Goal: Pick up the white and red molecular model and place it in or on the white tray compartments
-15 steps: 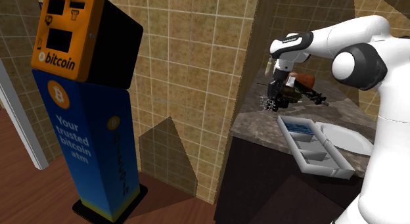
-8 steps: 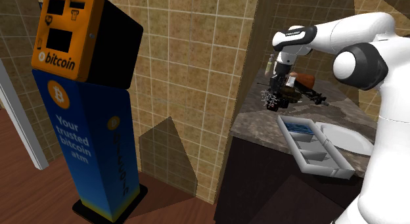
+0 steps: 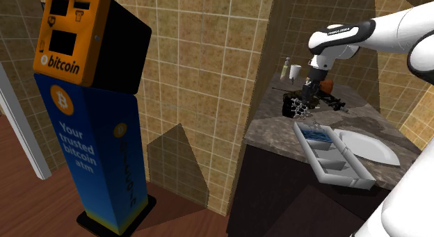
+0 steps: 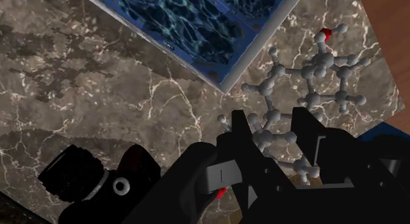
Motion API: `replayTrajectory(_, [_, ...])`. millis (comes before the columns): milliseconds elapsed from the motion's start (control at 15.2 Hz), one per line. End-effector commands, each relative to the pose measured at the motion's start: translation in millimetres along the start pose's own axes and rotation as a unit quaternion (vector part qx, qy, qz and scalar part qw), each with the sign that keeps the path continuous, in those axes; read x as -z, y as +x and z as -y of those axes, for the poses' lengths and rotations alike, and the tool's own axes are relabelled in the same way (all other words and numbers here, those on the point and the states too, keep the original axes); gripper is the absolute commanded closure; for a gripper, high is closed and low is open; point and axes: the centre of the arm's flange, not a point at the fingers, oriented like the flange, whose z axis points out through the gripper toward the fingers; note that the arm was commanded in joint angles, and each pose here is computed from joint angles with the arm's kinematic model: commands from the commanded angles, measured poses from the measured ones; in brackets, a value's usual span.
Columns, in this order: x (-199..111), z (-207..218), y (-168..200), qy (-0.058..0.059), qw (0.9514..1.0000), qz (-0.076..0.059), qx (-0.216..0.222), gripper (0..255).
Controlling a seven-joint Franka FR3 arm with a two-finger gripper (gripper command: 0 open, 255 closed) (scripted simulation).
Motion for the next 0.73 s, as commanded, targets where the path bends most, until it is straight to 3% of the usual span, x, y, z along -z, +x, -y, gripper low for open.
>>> replayTrajectory(0, [3,5,-24,0.000,1.0000,0.000,0.000,255])
replayTrajectory(660, [19,17,-155,0.000,1.0000,0.000,0.000,255])
